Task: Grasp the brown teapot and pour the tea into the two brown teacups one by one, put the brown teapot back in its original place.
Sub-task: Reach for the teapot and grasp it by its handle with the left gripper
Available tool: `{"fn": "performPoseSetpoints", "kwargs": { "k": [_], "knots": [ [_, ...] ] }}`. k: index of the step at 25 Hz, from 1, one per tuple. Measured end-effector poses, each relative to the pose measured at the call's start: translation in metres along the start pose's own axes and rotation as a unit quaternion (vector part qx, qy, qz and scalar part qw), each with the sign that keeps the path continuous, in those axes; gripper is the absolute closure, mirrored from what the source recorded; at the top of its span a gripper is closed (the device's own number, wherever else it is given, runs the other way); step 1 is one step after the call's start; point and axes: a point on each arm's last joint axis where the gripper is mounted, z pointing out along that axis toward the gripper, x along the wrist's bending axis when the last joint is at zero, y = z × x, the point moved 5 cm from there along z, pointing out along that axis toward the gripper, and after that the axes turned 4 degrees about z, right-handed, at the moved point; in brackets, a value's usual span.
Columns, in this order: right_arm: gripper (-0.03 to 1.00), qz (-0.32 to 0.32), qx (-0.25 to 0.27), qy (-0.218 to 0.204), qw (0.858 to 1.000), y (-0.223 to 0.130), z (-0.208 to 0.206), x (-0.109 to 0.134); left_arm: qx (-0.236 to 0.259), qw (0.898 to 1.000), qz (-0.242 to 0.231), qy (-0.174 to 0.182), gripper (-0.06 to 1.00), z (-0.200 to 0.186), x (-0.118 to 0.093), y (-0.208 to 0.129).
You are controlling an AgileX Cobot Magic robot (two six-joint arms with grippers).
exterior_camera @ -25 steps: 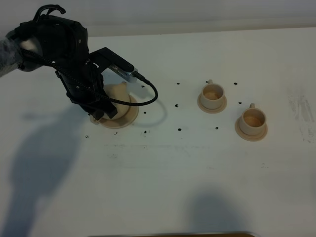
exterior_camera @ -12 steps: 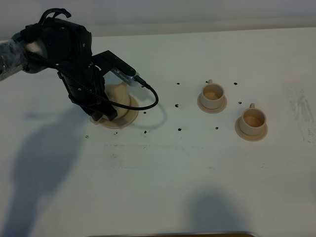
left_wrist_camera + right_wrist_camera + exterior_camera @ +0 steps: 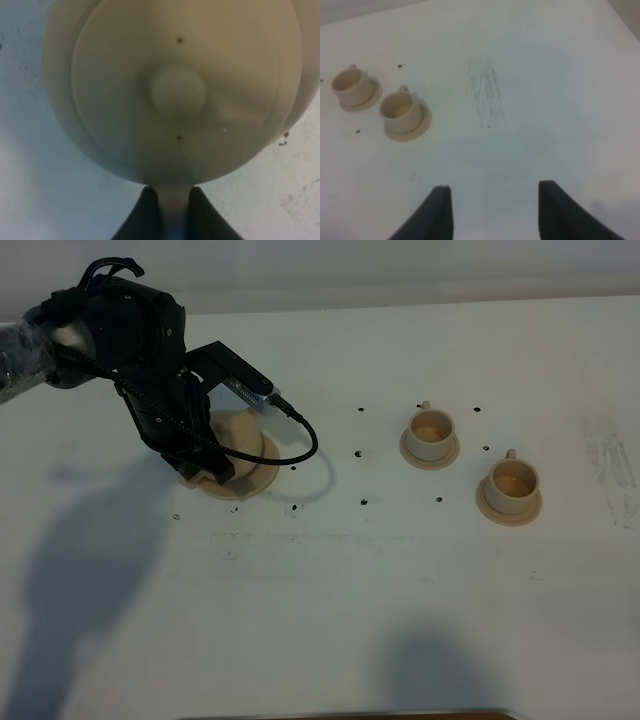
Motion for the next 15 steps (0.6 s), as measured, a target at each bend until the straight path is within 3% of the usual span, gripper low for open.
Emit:
{"fn": "performPoseSetpoints", "kwargs": {
  "k": [10, 15],
  "knots": [
    [0.56, 0.0, 0.0, 0.0, 1.0, 0.0, 0.0, 0.0, -0.032, 0.999, 0.021, 0.011, 0.86, -0.019, -0.002, 0.005],
    [0.56, 0.0, 0.0, 0.0, 1.0, 0.0, 0.0, 0.0, -0.052, 0.998, 0.043, -0.005, 0.86, -0.032, -0.008, 0.008]
  ]
}}
